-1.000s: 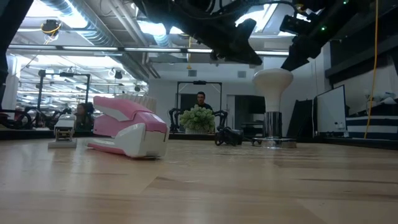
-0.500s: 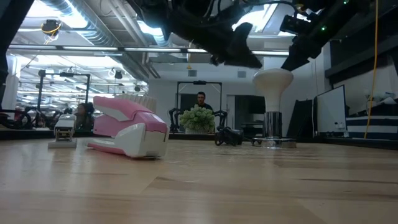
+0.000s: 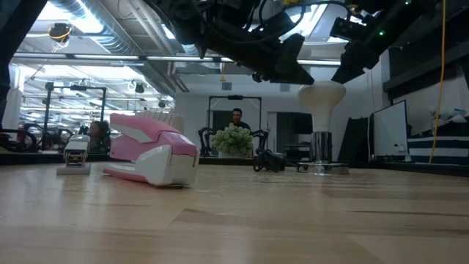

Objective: Screw lightbulb
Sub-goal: Insert the lightbulb into the lamp

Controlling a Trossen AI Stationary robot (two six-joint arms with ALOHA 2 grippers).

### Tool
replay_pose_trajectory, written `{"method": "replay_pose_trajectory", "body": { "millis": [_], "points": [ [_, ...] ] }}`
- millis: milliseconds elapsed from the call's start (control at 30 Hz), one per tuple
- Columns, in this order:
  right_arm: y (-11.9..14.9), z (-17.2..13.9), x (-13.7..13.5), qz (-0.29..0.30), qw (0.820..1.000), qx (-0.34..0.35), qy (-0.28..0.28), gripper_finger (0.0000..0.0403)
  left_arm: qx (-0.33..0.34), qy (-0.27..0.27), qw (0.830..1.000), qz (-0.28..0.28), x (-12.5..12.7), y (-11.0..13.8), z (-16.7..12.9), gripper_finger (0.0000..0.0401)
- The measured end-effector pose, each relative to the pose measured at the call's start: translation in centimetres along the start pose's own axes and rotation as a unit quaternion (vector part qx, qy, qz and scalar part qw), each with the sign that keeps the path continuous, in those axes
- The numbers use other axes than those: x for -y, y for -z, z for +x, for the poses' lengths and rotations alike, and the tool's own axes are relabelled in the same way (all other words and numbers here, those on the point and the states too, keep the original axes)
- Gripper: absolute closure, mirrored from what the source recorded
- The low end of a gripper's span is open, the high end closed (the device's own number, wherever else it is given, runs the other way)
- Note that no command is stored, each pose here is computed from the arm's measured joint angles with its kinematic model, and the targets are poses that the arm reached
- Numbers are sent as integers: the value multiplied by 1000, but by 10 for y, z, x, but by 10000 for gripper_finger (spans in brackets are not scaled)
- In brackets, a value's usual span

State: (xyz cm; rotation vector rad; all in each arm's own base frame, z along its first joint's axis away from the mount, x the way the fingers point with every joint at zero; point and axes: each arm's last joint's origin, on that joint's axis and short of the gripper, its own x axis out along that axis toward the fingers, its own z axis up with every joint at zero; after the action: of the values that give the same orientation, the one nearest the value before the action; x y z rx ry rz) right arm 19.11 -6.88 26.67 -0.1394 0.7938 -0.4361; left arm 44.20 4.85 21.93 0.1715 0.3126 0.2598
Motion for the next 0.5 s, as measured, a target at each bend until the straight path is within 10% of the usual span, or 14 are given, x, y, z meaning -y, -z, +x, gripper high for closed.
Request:
{"method": "replay_pose_trajectory", "body": {
  "millis": [500],
  "points": [
    [4, 0, -1, 8, 1000, -20, -14, 400, -16, -59, 998, -19, -19, 4, 2, 401]
  ]
}}
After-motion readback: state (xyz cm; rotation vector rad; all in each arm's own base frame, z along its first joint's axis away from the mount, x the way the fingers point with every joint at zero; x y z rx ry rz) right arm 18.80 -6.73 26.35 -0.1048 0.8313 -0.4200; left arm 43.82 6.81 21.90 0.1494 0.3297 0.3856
